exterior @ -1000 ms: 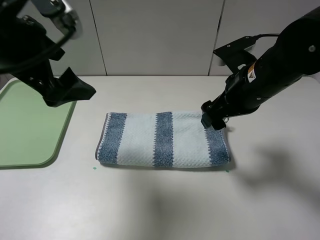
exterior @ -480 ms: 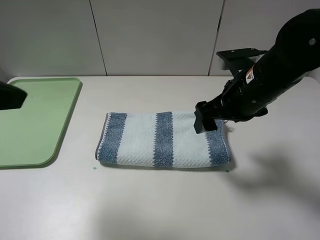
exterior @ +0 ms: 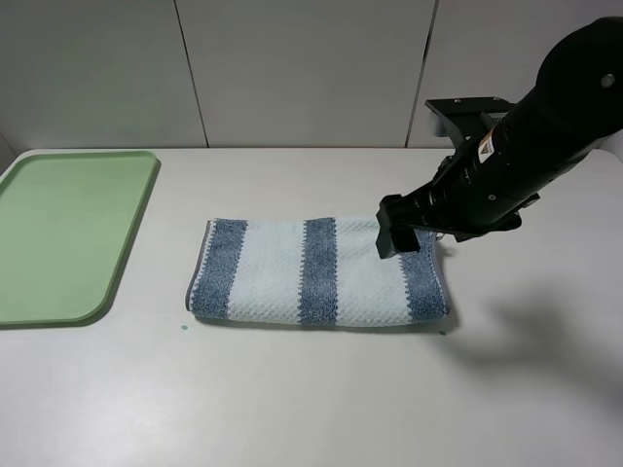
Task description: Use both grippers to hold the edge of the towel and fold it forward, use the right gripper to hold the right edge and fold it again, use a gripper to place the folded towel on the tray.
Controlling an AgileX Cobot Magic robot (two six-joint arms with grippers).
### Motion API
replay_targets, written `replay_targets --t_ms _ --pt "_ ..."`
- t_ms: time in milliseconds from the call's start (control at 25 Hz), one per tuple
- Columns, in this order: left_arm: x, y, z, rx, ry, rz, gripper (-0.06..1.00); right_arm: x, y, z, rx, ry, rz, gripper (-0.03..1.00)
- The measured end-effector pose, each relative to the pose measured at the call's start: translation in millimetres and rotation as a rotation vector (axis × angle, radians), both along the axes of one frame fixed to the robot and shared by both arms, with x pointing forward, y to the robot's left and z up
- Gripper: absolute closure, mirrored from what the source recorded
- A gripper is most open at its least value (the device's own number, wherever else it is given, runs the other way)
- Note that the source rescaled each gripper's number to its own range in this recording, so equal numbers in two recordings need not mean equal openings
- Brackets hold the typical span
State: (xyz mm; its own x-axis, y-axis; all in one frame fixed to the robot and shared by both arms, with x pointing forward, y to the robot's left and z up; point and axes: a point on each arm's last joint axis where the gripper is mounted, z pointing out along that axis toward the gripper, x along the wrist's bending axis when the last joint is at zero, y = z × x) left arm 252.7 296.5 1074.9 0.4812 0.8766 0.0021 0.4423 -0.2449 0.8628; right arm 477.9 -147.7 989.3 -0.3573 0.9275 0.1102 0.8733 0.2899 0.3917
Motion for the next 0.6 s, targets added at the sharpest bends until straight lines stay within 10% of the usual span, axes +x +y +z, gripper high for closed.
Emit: replay_targets --t_ms 600 --pt "-17.3 13.8 -30.8 0.015 0.09 0.061 0.03 10.6 1.6 5.0 -0.002 -0.146 0.05 -0.03"
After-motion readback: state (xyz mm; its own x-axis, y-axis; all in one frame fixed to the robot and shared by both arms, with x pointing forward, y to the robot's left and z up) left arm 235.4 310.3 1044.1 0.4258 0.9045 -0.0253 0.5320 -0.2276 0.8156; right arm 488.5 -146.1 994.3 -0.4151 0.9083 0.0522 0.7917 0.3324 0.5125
